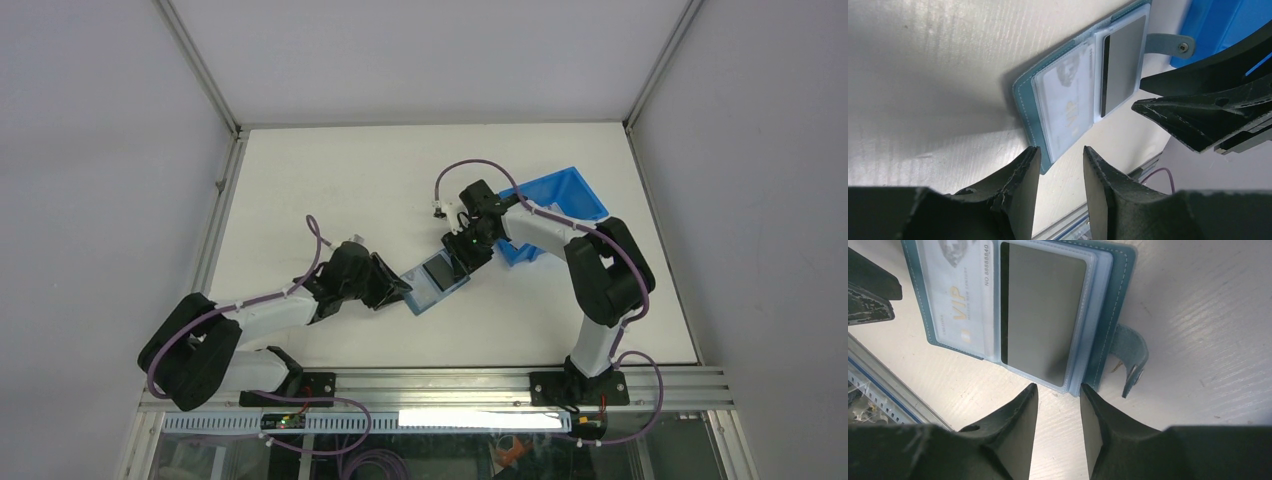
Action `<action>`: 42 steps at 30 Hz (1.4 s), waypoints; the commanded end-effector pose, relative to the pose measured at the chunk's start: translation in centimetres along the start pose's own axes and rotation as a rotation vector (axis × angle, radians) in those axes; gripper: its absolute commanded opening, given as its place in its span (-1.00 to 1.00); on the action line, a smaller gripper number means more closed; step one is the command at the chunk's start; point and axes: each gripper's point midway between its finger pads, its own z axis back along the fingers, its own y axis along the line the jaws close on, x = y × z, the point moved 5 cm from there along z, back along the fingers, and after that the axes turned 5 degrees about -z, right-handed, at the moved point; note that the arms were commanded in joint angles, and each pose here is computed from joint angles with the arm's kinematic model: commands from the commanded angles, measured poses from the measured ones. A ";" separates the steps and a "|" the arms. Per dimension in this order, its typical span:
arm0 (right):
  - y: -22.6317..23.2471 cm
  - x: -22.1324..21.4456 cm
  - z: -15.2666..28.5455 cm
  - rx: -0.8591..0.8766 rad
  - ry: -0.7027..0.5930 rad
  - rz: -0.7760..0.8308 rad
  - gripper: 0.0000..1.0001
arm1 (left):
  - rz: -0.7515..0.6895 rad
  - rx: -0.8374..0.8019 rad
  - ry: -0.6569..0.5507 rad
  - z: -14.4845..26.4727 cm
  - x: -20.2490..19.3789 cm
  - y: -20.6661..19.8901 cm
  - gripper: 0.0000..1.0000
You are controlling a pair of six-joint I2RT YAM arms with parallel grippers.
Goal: Put the credit cards into the card holder
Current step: Insert the credit card into the card holder, then close the card holder at the center of the board.
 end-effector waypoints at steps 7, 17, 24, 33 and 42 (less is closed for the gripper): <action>0.5 1.5 3.1 -0.010 -0.126 0.030 0.03 | -0.089 0.070 -0.106 3.8 1.0 0.0 0.01; -1.2 1.6 2.2 -0.022 -0.133 -0.076 0.13 | 0.020 -0.077 -0.156 3.3 1.5 -0.2 0.18; -1.4 1.4 1.4 -0.016 -0.113 -0.103 0.12 | 0.059 -0.072 -0.114 2.1 1.1 0.2 0.07; -1.6 1.3 0.7 -0.017 -0.086 -0.130 0.11 | 0.082 -0.026 -0.037 0.2 0.5 0.8 -0.06; -1.0 0.9 -0.1 0.018 -0.048 -0.139 0.03 | 0.065 0.016 -0.005 -0.6 0.5 1.1 -0.10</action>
